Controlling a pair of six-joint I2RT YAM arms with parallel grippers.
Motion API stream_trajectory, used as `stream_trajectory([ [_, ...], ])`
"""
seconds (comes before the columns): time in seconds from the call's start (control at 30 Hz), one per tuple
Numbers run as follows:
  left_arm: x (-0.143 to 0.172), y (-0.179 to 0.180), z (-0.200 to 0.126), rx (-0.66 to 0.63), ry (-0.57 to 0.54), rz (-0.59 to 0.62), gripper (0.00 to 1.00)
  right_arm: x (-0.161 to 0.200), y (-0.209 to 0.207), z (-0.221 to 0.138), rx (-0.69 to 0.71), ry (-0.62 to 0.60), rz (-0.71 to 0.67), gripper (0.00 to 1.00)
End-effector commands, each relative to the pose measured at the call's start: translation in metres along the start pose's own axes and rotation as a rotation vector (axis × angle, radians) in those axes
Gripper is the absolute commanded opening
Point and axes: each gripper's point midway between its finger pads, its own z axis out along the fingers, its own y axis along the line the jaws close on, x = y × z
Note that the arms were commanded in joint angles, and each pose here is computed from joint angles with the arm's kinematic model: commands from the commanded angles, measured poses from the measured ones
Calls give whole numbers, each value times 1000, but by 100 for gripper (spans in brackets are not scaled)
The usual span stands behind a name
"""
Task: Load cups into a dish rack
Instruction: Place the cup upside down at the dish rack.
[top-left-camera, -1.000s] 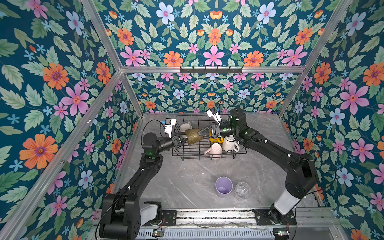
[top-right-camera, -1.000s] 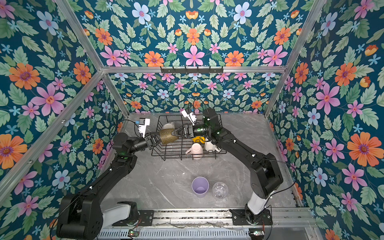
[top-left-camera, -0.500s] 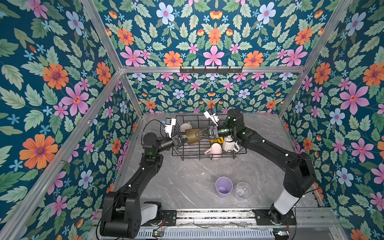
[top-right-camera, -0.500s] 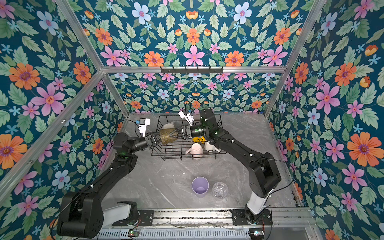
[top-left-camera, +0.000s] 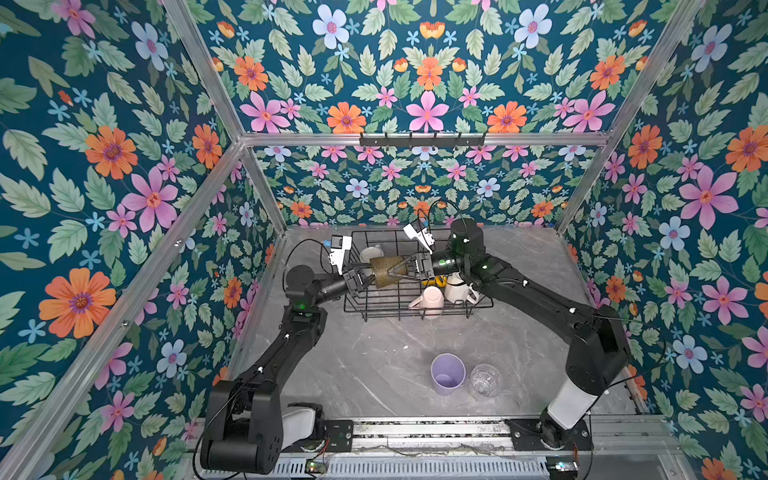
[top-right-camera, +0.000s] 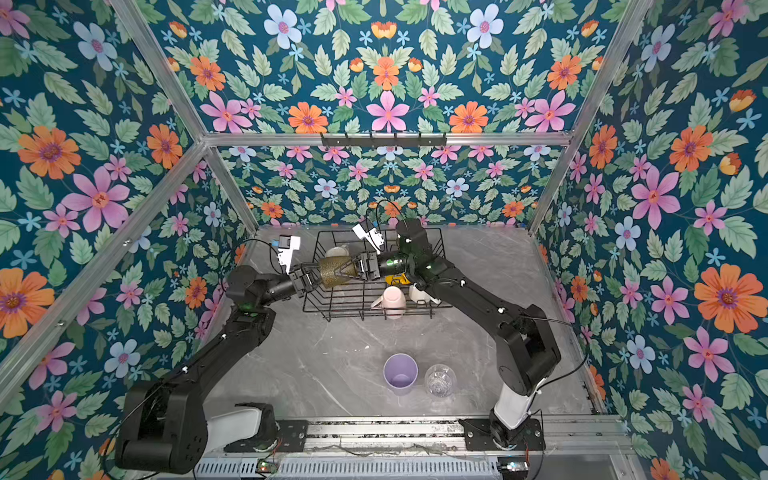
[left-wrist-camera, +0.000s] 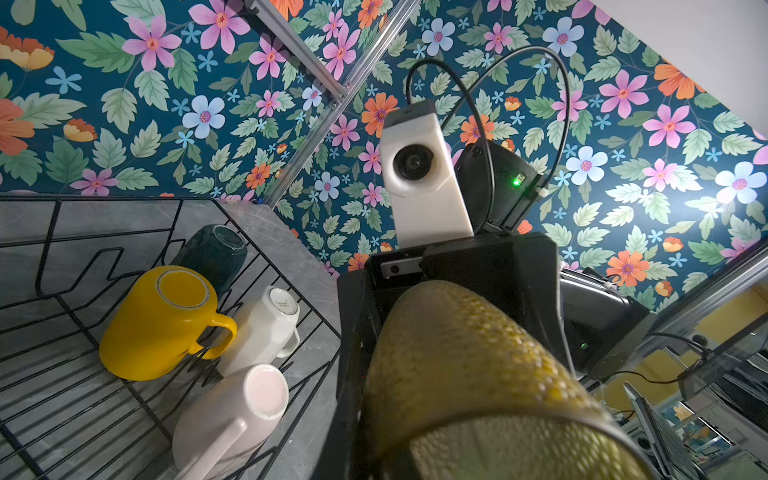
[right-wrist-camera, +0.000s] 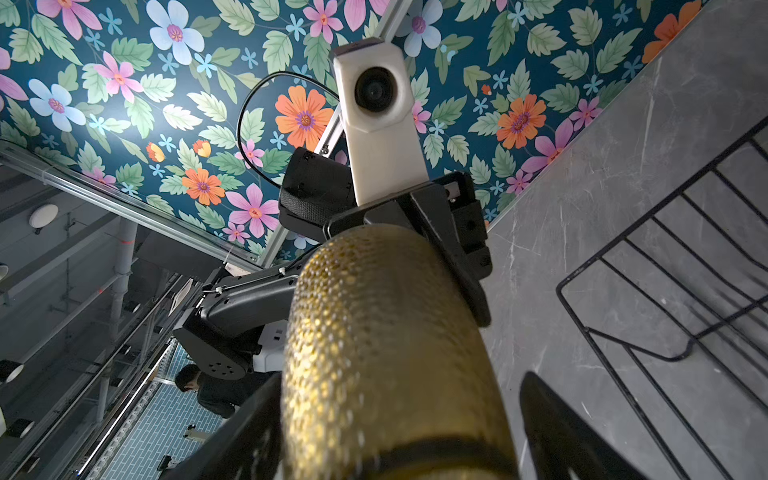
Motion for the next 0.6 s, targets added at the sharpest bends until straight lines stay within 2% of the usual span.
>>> stream_trajectory([
  [0.0, -5, -7, 0, 24, -9, 37, 0, -1, 3, 3, -6, 4, -27, 85],
  [0.23, -5, -7, 1, 31, -6, 34, 0, -1, 6, 8, -10, 15, -31, 83],
  [0.43, -4, -7, 1, 35, -1, 28, 0, 0, 6, 10, -7, 23, -32, 76],
  [0.5, -5, -7, 1, 34, -2, 28, 0, 0, 5, 10, -5, 26, -31, 71],
  [0.57, -5, -6, 1, 34, -2, 27, 0, 1, 5, 11, -5, 30, -30, 61],
])
